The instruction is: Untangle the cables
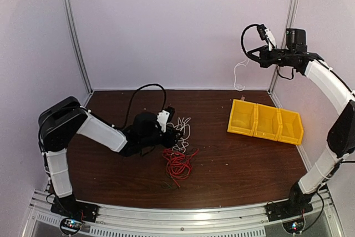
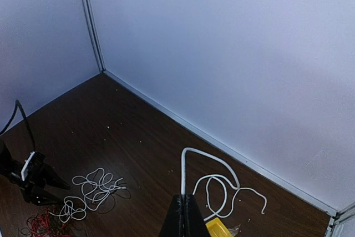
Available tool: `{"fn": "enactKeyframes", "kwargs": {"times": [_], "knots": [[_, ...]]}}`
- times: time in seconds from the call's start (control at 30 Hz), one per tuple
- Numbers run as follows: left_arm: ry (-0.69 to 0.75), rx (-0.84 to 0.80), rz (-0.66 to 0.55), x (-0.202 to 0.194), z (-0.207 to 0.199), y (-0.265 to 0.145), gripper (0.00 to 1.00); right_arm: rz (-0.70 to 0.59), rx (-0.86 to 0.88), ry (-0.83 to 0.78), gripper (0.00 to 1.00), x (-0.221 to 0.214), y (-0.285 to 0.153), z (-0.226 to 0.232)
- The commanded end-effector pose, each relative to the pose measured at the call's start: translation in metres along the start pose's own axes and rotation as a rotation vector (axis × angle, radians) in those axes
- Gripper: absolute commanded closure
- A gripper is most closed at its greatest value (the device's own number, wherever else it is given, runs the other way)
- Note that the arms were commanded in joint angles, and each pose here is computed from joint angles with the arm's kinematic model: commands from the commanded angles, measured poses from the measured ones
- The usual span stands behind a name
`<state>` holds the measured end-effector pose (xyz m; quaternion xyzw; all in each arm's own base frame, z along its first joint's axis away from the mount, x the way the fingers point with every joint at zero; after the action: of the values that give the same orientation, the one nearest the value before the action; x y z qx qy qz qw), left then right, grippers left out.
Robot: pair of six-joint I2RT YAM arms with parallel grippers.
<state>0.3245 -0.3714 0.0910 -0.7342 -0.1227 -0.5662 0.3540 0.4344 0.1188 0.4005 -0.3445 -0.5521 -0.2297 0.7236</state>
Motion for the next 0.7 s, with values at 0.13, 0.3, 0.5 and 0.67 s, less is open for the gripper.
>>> {"fn": "enactKeyframes", "kwargs": {"times": [0.13,0.3,0.5,0.67], "knots": [[0.016,0.011,-0.072,0.036,-0.004,-0.037,0.50,0.011,-0.106,-0.015,1.00,-0.018,-0.009,-0.027],[0.020,0.090,-0.090,0.046,0.006,-0.051,0.50,0.011,-0.102,-0.007,1.00,-0.019,-0.014,-0.025],[0.022,0.121,-0.085,0.047,0.010,-0.057,0.50,-0.018,-0.101,-0.027,1.00,-0.006,-0.033,-0.010],[0.023,0.136,-0.088,0.047,0.012,-0.059,0.50,-0.034,-0.092,-0.031,1.00,0.002,-0.051,0.006]]}}
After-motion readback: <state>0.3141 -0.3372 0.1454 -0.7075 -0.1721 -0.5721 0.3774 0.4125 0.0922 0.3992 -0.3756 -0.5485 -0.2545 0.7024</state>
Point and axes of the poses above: each gripper's point midway between its finger pads, its own y axis out along the fingers, its own z axis along the line the jaws close on, x = y × z, the point moved 3 cm from there along -y, back along the fingers, and after that the axes turned 9 degrees about y, right-handed, at the moved point
